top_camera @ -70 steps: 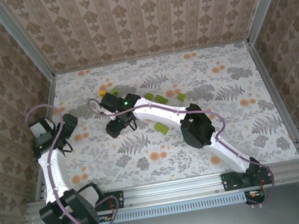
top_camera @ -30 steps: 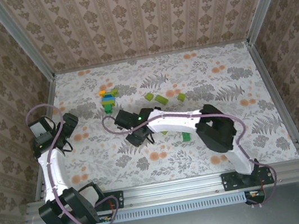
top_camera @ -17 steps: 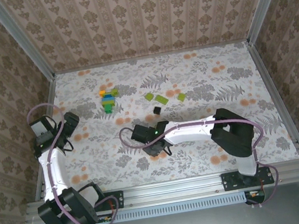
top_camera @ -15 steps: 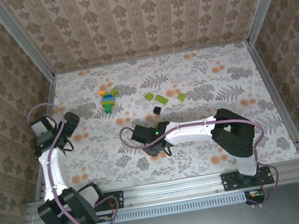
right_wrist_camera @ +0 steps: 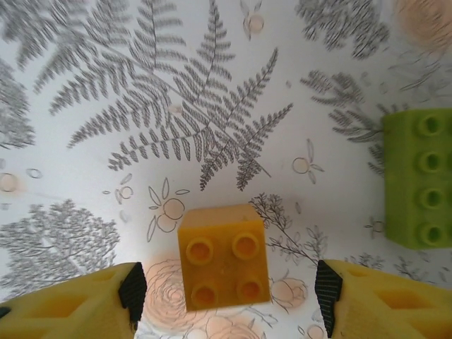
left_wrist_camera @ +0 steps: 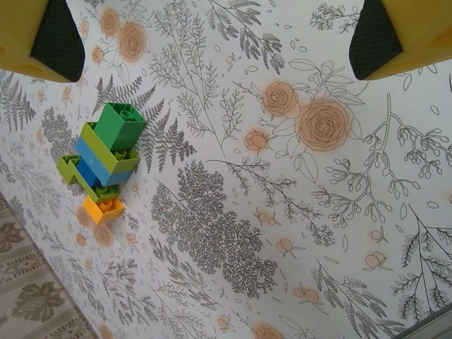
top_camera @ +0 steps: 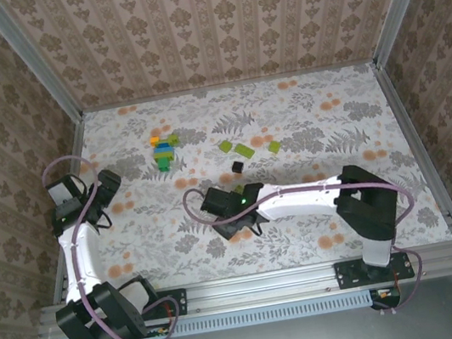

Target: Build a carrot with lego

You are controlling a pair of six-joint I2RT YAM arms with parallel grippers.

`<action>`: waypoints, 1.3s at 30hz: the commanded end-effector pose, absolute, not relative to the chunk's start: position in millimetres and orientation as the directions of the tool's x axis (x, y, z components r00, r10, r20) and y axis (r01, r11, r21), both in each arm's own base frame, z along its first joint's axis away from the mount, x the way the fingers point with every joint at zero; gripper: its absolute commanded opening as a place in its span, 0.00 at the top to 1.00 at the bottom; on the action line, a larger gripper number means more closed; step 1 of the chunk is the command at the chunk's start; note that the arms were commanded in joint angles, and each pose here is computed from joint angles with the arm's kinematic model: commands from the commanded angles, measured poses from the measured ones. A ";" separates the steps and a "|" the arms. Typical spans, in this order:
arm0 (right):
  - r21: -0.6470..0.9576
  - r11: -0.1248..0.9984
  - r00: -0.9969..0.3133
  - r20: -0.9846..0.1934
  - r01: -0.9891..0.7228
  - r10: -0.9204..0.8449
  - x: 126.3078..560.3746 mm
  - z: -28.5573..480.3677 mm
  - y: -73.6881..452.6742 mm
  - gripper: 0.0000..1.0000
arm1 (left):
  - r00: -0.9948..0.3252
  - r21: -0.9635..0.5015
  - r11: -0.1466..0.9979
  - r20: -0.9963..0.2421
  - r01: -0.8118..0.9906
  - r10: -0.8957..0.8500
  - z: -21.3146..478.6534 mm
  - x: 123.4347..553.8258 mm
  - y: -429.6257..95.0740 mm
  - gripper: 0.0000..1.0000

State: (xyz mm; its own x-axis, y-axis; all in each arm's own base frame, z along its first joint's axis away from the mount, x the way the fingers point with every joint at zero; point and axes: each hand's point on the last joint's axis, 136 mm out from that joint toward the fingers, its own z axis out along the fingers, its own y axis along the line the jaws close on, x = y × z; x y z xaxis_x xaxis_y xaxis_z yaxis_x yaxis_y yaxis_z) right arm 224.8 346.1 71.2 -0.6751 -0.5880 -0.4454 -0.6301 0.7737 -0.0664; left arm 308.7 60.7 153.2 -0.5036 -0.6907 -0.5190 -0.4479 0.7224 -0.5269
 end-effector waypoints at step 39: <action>-0.115 0.795 -0.749 -0.277 -0.596 -0.602 324.0 39.3 282.6 0.33 | -0.511 -0.526 0.735 -0.530 -0.427 -0.676 155.1 310.8 55.4 0.00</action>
